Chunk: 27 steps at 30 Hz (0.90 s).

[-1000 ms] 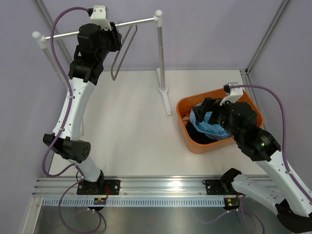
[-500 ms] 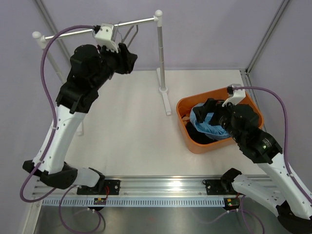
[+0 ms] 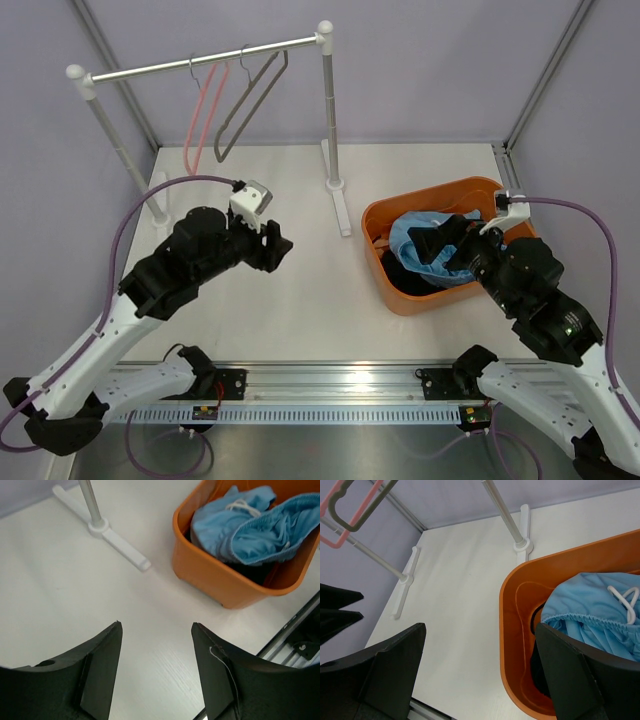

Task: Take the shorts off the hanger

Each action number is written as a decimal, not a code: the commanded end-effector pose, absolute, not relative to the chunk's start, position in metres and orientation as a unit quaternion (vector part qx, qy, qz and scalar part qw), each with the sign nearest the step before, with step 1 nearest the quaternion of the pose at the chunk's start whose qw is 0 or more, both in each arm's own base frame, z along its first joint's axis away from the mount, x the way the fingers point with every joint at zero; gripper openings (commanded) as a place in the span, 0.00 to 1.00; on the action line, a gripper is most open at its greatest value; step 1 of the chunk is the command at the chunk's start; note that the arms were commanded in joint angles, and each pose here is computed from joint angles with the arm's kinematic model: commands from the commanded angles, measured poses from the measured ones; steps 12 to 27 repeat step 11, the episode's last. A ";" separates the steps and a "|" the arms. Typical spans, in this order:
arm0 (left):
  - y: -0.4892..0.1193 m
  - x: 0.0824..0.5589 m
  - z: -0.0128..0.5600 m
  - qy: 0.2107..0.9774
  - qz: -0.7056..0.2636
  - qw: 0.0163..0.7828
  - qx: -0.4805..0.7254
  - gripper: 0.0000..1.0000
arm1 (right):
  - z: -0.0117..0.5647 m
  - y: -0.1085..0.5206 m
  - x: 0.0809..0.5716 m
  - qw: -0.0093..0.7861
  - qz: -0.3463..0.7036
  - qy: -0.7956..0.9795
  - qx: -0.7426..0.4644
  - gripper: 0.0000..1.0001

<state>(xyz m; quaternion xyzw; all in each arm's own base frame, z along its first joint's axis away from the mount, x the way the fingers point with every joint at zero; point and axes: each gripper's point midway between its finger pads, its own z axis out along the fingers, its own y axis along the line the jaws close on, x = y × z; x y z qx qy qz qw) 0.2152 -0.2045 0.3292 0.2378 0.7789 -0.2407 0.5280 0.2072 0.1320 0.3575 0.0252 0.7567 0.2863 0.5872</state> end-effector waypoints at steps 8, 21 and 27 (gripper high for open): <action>-0.203 0.210 0.299 0.771 -0.245 0.534 0.244 0.63 | 0.339 0.142 0.207 0.568 0.308 0.763 0.027 0.99; -0.206 0.210 0.292 0.775 -0.248 0.527 0.247 0.63 | 0.336 0.145 0.209 0.567 0.311 0.762 0.027 1.00; -0.206 0.210 0.292 0.775 -0.248 0.527 0.247 0.63 | 0.336 0.145 0.209 0.567 0.311 0.762 0.027 1.00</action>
